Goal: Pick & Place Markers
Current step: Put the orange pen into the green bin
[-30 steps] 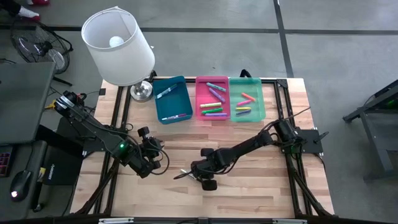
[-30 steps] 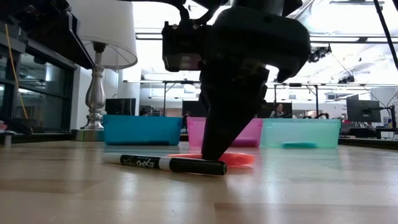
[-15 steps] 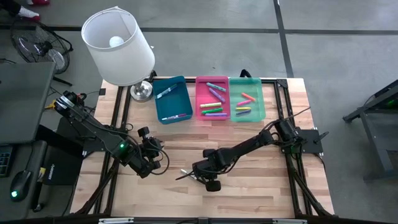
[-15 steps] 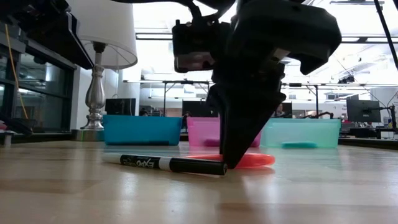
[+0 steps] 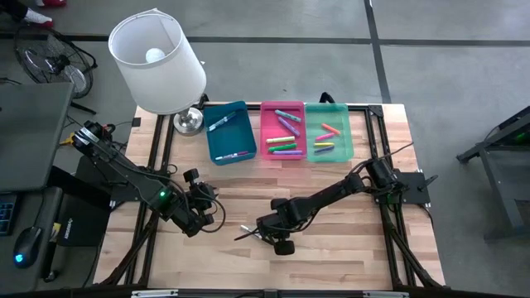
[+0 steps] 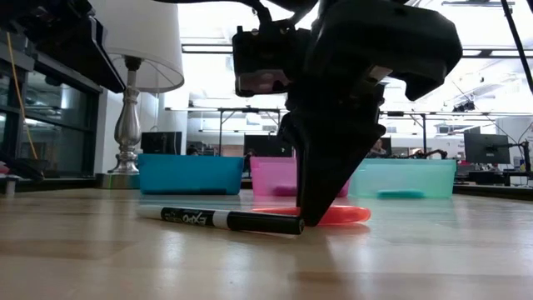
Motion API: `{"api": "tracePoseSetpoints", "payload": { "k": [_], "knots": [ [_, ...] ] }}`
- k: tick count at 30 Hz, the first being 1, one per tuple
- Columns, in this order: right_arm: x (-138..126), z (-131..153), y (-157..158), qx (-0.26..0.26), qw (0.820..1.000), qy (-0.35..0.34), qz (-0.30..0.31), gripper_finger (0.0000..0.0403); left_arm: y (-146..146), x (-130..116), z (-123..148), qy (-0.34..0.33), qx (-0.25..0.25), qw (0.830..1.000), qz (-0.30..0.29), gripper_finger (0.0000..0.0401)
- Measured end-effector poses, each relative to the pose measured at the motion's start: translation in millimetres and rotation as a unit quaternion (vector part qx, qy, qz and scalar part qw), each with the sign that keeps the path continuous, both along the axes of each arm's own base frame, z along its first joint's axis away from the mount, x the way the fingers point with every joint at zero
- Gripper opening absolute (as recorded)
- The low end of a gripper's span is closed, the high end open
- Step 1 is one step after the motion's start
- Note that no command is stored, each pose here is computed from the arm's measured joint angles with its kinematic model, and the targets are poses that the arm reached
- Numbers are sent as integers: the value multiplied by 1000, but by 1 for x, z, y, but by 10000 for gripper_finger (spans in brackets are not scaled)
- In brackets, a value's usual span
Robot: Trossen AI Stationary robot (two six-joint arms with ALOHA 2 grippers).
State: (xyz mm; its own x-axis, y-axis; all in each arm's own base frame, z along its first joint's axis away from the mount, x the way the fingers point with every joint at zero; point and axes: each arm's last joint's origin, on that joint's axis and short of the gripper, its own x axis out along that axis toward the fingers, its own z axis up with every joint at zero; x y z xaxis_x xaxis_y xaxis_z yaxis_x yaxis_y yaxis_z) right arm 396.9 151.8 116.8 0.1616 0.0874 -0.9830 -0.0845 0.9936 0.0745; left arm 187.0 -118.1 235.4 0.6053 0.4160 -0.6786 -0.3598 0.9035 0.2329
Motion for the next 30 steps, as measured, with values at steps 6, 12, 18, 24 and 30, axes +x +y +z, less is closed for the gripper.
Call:
{"api": "tracePoseSetpoints", "payload": {
  "k": [6, 12, 18, 24, 30],
  "knots": [
    [-4, 6, -2, -16, 1000, 4, -2, 31, 0, 0, 0, -1, -2, 1000, 2, 88],
    [-15, 26, -12, -58, 998, 21, -8, 30, 0, 0, 0, -1, -2, 1000, 3, 88],
    [-27, 40, -27, -118, 991, 57, -21, 30, 0, 0, 0, -2, -2, 1000, 3, 88],
    [-35, 43, -36, -167, 981, 94, -28, 29, 0, 0, 0, -2, -3, 1000, 3, 88],
    [-43, 46, -43, -209, 969, 129, -34, 29, 0, 0, 0, -2, -3, 1000, 4, 88]
  ]
}}
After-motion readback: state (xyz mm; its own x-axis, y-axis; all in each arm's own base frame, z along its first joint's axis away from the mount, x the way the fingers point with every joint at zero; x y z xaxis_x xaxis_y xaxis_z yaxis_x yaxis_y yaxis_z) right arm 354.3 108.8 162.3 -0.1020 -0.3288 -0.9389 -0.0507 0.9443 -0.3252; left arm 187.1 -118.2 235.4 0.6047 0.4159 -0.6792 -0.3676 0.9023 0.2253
